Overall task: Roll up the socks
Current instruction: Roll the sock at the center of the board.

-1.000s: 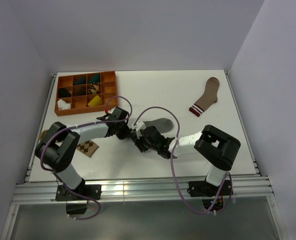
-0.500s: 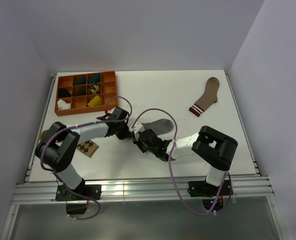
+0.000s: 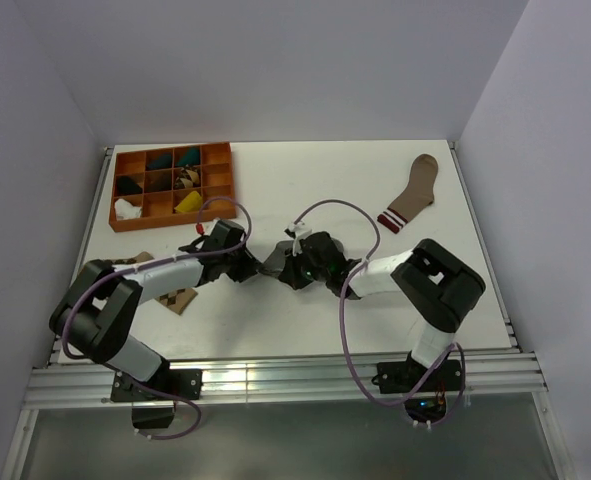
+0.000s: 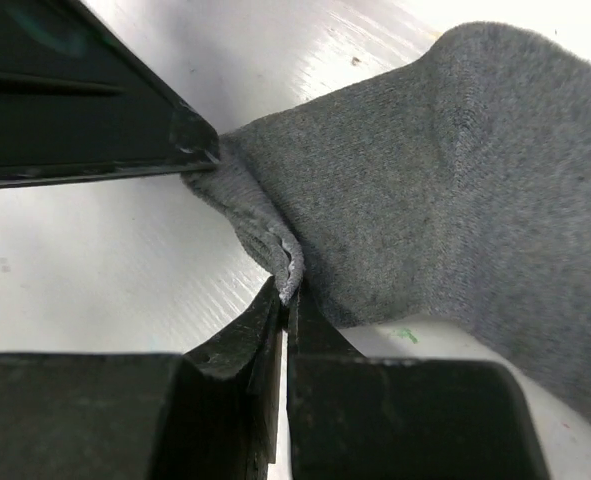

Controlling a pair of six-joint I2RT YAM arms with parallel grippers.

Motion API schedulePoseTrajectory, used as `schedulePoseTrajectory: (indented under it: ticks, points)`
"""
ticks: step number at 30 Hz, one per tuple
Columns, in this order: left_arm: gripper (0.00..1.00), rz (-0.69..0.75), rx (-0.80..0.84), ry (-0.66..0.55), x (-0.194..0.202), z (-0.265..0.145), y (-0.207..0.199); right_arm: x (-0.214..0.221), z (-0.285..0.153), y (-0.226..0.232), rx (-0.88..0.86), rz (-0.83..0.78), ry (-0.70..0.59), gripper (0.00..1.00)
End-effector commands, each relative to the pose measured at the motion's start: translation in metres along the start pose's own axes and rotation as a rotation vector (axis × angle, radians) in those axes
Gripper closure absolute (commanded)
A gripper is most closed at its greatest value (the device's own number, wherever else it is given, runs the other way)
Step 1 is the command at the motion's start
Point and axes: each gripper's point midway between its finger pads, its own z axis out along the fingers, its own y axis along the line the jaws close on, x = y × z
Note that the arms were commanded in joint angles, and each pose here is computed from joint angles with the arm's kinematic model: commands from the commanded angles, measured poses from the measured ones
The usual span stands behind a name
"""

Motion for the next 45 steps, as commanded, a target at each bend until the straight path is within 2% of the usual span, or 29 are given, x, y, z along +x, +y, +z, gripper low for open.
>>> schedulePoseTrajectory:
  ticks: [1,3,4,10,22,27,45]
  points:
    - [0.64,-0.062,0.125,-0.054,-0.013,-0.015,-0.027,0.006,-0.004,0.006,-0.081,0.119,0.055,1.0]
    - [0.56,-0.065,0.136,-0.065,-0.014,-0.017,-0.027,0.01,-0.003,0.008,-0.114,0.154,0.083,1.0]
    - [0.55,-0.065,0.145,-0.069,-0.015,-0.019,-0.027,0.006,-0.002,0.008,-0.121,0.168,0.083,1.0]
    - [0.56,-0.076,0.198,-0.058,-0.009,-0.016,-0.026,0.012,-0.002,0.011,-0.205,0.286,0.124,1.0]
    - [0.55,-0.083,0.215,-0.099,-0.006,-0.019,-0.016,0.01,-0.002,-0.005,-0.248,0.482,0.134,1.0]
    - [0.51,-0.068,0.221,-0.099,-0.003,-0.016,-0.013,0.012,0.0,-0.006,-0.255,0.489,0.147,1.0]
    - [0.56,-0.055,0.237,-0.101,-0.006,-0.001,-0.031,0.015,0.003,-0.007,-0.255,0.477,0.162,1.0]
